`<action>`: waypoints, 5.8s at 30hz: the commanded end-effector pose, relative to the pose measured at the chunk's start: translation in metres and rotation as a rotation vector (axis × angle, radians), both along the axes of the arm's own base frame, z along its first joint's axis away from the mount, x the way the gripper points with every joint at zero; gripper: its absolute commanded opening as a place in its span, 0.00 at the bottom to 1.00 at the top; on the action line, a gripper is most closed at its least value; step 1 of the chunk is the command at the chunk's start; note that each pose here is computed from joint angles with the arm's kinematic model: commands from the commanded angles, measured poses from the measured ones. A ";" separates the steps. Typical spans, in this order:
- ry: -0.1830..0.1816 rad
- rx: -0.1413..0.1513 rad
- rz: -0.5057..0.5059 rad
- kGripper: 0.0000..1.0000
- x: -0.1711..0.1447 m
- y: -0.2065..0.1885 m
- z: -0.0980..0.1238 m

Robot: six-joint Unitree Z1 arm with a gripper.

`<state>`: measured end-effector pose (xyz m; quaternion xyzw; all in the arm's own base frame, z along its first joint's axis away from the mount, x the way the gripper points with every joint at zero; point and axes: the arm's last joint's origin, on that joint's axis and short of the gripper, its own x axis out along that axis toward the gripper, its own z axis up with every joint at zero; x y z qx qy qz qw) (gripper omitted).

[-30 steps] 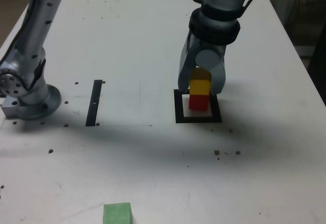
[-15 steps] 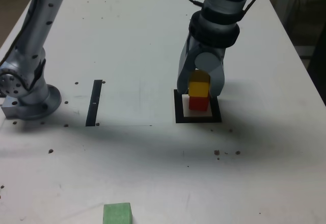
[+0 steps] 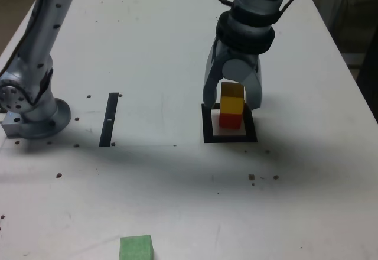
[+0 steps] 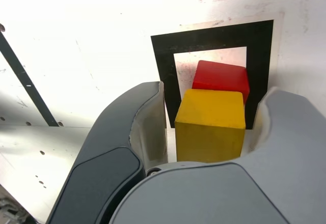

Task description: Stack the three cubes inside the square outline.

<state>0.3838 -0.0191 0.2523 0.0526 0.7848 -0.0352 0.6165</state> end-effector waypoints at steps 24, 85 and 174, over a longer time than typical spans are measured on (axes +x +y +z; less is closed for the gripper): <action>-0.083 0.001 0.105 1.00 -0.120 -0.068 0.076; -0.010 -0.050 0.055 0.27 -0.145 -0.247 -0.048; -0.072 0.061 0.015 0.05 -0.014 -0.015 0.066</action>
